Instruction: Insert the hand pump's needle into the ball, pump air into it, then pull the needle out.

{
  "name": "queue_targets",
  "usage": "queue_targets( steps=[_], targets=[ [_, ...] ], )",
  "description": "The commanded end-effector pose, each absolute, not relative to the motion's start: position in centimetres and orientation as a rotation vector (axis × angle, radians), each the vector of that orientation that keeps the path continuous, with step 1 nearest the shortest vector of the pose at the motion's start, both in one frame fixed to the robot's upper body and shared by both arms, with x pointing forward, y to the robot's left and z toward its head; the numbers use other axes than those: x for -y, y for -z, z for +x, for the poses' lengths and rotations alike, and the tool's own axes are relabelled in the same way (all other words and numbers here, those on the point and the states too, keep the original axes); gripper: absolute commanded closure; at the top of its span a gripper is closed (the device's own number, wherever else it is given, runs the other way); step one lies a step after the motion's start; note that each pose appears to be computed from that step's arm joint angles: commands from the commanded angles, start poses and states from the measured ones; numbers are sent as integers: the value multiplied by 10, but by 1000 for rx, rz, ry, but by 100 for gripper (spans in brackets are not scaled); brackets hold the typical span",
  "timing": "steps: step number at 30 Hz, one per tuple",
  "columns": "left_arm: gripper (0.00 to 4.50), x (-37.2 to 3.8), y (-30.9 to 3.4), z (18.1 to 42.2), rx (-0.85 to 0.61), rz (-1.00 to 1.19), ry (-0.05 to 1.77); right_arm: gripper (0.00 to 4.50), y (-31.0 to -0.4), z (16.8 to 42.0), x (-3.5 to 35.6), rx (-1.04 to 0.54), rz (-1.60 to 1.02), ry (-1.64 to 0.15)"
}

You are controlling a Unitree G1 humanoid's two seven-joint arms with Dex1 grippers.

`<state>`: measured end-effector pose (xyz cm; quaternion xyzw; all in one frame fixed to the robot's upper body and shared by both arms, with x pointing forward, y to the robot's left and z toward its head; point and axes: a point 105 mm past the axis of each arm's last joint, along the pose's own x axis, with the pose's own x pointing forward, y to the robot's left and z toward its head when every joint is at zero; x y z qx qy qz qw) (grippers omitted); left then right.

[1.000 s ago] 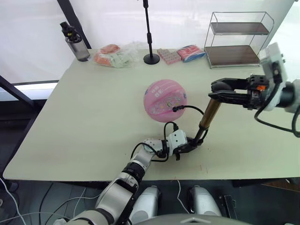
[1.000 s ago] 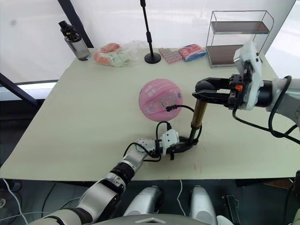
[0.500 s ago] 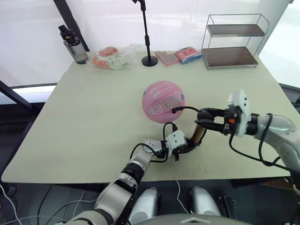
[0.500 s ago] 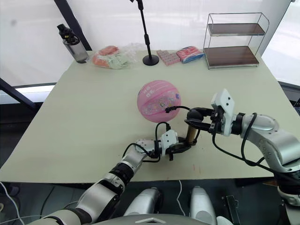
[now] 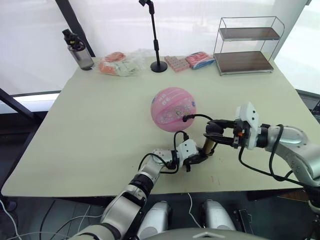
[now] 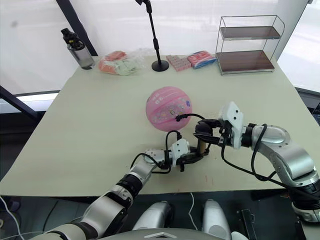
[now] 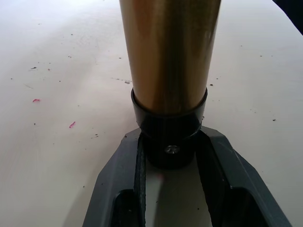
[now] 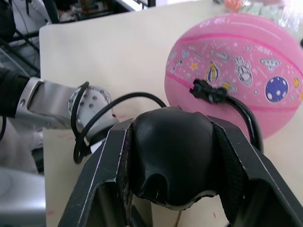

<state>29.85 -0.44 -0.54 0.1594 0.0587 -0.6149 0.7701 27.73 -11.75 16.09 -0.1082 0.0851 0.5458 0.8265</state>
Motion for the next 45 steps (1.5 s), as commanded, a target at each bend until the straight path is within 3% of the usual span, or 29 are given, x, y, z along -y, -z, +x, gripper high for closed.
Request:
queue_targets(
  steps=[1, 15, 29, 38, 45],
  targets=[
    [343, -5, 34, 282, -249, 353, 1363, 281, -180, 278, 125, -180, -225, -1157],
    [343, -5, 34, 282, -250, 347, 1361, 281, -289, 284, 144, 27, -258, -1124],
    [343, -4, 34, 281, -249, 349, 1367, 281, -356, 283, 154, 224, -214, -1082],
    [343, -4, 35, 280, -247, 351, 1373, 281, -367, 282, 155, 273, -177, -1065],
    [343, -4, 35, 280, -247, 352, 1375, 281, -331, 283, 145, 163, -154, -1114]
  ],
)
